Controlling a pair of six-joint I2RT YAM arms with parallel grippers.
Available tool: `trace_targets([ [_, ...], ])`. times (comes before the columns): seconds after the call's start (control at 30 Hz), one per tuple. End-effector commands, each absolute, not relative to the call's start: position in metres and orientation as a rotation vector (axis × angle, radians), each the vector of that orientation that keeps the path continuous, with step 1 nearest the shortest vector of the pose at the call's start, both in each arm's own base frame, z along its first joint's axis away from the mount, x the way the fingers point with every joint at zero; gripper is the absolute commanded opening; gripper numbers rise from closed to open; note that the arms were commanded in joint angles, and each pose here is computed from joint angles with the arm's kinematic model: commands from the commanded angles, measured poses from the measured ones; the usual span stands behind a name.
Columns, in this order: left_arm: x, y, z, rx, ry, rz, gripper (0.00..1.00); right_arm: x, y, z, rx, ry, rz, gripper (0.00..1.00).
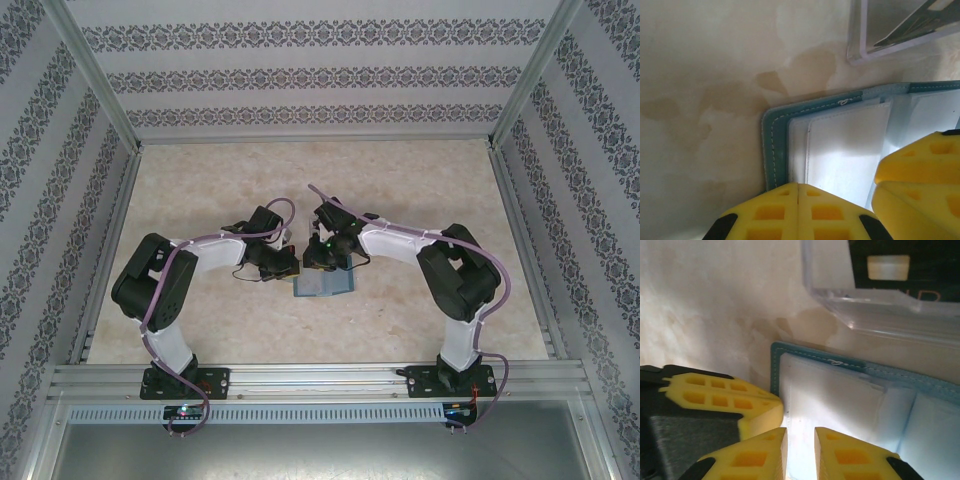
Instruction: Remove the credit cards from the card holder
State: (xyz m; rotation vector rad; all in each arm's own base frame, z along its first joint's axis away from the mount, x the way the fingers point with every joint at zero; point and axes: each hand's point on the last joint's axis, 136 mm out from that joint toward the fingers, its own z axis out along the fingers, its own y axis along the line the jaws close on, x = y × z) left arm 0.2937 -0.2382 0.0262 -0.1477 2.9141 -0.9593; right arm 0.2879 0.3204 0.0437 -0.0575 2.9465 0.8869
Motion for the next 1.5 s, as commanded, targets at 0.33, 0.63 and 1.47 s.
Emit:
trace_targets([
  [0.33, 0.286, -0.241, 0.017, -0.157, 2.942, -0.967, 0.00, 0.269, 0.306, 0.021, -0.071, 3.060, 0.717, 0.28],
  [0.63, 0.285, -0.241, 0.014, -0.163, 2.947, -0.971, 0.00, 0.267, 0.293, 0.014, -0.096, 3.092, 0.590, 0.38],
  [1.47, 0.286, -0.240, 0.016, -0.166, 2.945, -0.964, 0.00, 0.268, 0.287, 0.018, -0.163, 3.085, 0.470, 0.63],
])
